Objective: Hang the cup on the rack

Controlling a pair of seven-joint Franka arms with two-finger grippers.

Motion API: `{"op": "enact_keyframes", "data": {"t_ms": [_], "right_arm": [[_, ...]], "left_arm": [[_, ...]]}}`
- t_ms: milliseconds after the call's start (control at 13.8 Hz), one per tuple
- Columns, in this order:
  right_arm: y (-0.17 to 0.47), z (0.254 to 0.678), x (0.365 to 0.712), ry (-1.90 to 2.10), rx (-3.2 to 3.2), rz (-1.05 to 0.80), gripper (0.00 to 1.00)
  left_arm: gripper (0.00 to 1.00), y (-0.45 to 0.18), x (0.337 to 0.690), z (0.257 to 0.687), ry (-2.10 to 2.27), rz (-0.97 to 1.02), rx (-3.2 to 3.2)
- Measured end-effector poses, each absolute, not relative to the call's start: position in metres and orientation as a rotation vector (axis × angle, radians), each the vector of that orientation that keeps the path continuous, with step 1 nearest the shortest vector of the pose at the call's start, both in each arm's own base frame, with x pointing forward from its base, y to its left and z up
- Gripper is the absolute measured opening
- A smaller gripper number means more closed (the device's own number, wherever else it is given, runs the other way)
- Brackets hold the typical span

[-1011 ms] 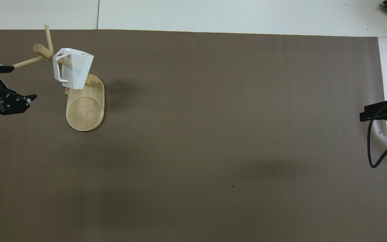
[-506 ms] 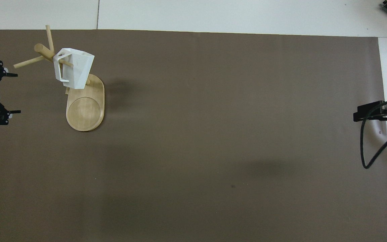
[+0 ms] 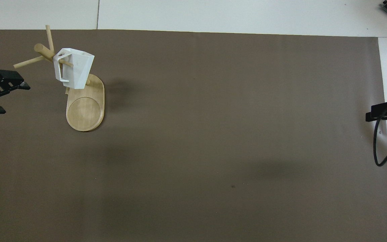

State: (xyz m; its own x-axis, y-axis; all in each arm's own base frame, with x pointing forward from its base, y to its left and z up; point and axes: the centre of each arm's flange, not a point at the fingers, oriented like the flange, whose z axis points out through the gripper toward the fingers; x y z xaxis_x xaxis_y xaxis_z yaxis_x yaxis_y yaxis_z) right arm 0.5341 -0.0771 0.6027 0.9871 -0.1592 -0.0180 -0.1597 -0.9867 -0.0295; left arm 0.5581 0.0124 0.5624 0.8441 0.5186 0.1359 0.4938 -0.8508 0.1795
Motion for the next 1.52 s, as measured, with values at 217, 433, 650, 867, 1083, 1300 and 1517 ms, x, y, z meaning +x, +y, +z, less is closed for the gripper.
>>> {"op": "enact_keyframes", "data": {"t_ms": [217,433,650,867,1083,1300,1517], "right_arm": [[-0.079,0.603,0.534,0.255,-3.1,0.024,1.0],[-0.076,0.603,0.534,0.246,-3.101,0.024,1.0],[-0.072,0.603,0.535,0.233,-3.102,0.025,1.0],[-0.071,0.603,0.535,0.23,-3.103,0.025,1.0],[-0.071,0.603,0.535,0.172,-3.106,0.024,1.0],[-0.071,0.603,0.535,0.148,-3.107,0.023,1.0],[-0.071,0.603,0.535,0.148,-3.107,0.023,1.0]], "left_arm": [[1.0,0.013,0.553,0.571,0.408,0.237,3.024],[1.0,0.01,0.543,0.599,0.106,0.157,3.139],[1.0,0.0,0.533,0.63,0.019,0.088,3.156],[1.0,-0.011,0.53,0.642,-0.013,0.054,3.157],[1.0,-0.013,0.529,0.629,-0.02,-0.006,3.158],[1.0,-0.015,0.529,0.631,-0.024,0.001,3.154],[1.0,-0.016,0.529,0.636,-0.014,0.014,3.103]]}}
